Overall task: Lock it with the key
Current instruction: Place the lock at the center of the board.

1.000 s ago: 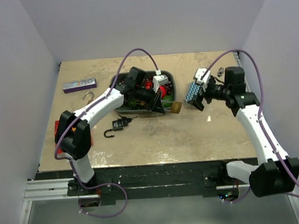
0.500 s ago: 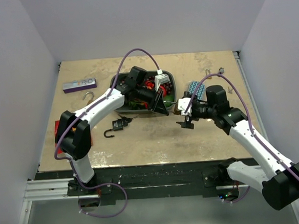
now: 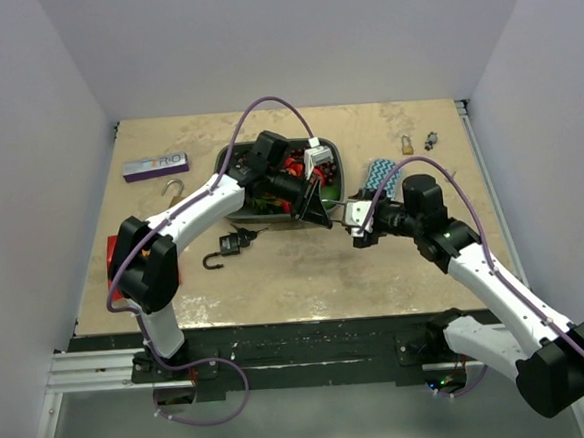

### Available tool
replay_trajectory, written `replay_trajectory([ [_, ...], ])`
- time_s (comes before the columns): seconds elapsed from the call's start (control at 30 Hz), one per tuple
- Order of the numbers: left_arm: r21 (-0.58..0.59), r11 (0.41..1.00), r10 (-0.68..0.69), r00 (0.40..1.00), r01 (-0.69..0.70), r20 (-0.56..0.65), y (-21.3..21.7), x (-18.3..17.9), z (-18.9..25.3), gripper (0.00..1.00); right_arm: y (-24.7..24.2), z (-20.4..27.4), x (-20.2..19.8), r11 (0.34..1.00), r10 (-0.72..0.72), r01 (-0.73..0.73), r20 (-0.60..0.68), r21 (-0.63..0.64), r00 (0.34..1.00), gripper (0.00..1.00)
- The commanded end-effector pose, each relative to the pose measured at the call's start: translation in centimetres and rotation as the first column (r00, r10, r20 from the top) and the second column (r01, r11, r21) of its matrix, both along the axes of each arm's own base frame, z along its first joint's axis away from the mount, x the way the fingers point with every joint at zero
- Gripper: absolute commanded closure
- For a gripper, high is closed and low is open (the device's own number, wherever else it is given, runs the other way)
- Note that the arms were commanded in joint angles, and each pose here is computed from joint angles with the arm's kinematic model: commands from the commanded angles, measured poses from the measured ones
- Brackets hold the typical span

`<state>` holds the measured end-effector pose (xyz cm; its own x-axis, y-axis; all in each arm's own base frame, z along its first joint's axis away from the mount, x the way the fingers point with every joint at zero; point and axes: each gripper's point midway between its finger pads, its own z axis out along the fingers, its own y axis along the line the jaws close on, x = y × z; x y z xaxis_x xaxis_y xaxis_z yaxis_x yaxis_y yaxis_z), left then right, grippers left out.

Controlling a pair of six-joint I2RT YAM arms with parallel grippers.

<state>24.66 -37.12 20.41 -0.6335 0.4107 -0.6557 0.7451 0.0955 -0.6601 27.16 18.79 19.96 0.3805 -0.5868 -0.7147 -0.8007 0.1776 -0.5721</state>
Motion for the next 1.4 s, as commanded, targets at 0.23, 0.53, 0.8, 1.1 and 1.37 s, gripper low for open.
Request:
replay_trajectory([
  [0.23, -0.101, 0.994, -0.051, 0.999, 0.051, 0.000, -0.8, -0.5, 2.6, 1.00, 0.0, 1.9, 0.1, 1.000, 0.009, -0.010, 0.132, 0.007, 0.991, 0.47],
  [0.53, -0.089, 0.996, -0.013, 1.000, 0.015, 0.018, -0.4, 0.2, 2.2, 0.57, 0.1, 3.1, 1.0, 0.996, -0.066, 0.063, 0.050, 0.057, 0.997, 1.00],
  [0.8, -0.236, 0.944, 0.279, 0.938, -0.229, 0.206, 4.6, 5.8, 7.3, 0.01, -5.3, 1.8, 4.7, 0.909, -0.349, 0.397, -0.290, 0.128, 0.891, 1.00],
  [1.1, -0.165, 0.855, 0.516, 0.776, -0.491, 0.364, 11.2, 11.8, 8.3, 0.01, -19.2, -2.9, 10.4, 0.437, -0.732, 0.900, -0.577, 0.010, 0.362, 1.00],
  [1.37, -0.229, 0.830, 0.558, 0.753, -0.509, 0.348, 14.9, 11.2, 9.0, 0.01, -24.8, -8.4, 13.9, 0.222, -0.772, 0.970, -0.626, -0.103, 0.110, 1.00],
])
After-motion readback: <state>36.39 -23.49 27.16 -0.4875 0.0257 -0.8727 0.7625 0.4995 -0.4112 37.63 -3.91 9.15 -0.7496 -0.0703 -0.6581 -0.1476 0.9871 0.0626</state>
